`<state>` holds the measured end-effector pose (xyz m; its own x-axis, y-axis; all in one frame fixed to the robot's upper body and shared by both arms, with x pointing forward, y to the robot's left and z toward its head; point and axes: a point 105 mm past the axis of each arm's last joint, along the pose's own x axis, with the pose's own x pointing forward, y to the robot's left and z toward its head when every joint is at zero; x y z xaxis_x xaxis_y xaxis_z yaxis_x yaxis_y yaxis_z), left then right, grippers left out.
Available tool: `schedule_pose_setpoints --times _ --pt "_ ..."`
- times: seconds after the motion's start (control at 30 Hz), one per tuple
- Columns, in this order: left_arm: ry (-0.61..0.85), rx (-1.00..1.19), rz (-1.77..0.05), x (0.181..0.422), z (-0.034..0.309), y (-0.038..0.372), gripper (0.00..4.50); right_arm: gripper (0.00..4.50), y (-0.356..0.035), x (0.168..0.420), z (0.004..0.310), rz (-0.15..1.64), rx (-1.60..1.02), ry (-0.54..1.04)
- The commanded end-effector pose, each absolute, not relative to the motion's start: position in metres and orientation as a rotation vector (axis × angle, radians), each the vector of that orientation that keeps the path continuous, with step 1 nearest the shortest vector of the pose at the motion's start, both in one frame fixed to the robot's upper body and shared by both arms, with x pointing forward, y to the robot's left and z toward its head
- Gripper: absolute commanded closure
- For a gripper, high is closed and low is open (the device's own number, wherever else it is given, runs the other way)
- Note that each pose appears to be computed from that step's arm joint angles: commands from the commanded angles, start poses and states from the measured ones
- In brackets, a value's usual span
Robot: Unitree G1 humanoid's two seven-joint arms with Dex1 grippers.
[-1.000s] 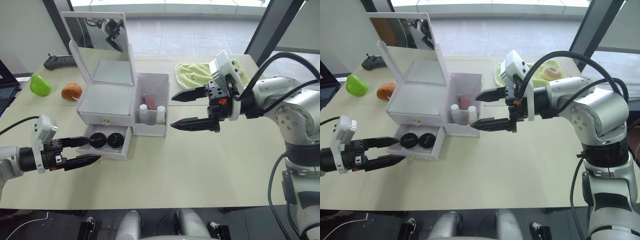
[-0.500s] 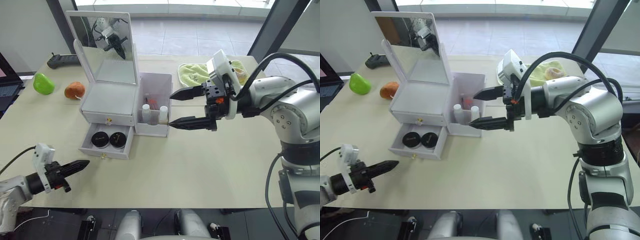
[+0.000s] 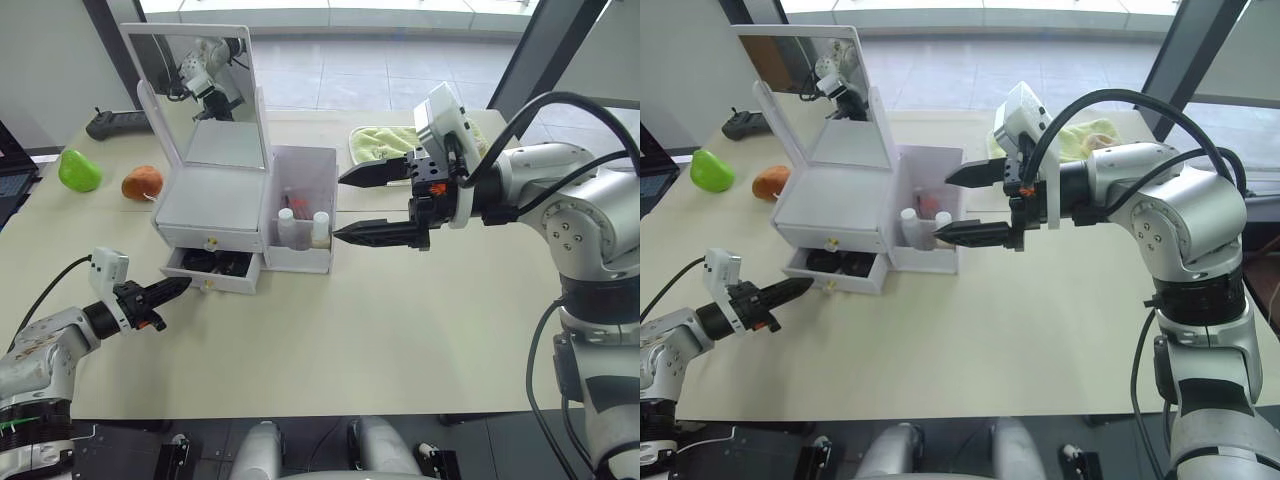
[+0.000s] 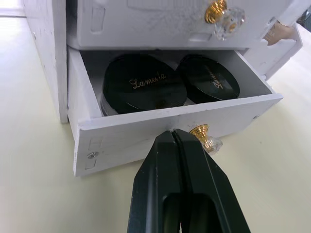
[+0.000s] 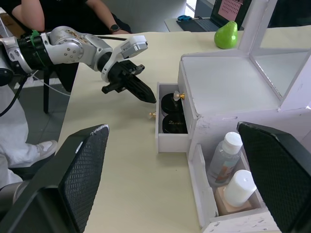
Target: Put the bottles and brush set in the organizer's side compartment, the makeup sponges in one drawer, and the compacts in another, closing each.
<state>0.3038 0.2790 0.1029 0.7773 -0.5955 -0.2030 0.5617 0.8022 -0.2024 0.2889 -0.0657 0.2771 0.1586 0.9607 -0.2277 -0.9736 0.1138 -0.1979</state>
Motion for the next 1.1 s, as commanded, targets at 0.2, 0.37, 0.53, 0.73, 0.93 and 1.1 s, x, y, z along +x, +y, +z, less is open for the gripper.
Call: schedule_pose_setpoints --times 0.2,0.37,0.53,0.73,0.93,1.1 --pt "0.186 -0.118 -0.633 0.334 0.121 0.270 4.45 0.00 -0.067 0.286 0.300 1.385 -0.368 -0.049" --pt "0.189 -0.112 -0.668 0.340 0.119 0.261 4.45 0.00 -0.068 0.285 0.300 1.376 -0.372 -0.049" --pt "0.183 -0.103 -0.661 0.345 0.119 0.261 4.45 0.00 -0.069 0.284 0.299 1.374 -0.369 -0.045" --pt "0.159 -0.081 -0.655 0.333 0.127 0.273 4.45 0.00 -0.081 0.289 0.288 1.356 -0.349 -0.002" --pt "0.182 -0.077 -0.674 0.295 0.135 0.293 3.62 0.00 -0.119 0.321 0.259 1.175 -0.255 -0.030" --pt "0.167 0.095 -0.514 0.276 0.151 0.334 2.10 0.00 -0.178 0.336 0.223 0.971 -0.340 0.025"
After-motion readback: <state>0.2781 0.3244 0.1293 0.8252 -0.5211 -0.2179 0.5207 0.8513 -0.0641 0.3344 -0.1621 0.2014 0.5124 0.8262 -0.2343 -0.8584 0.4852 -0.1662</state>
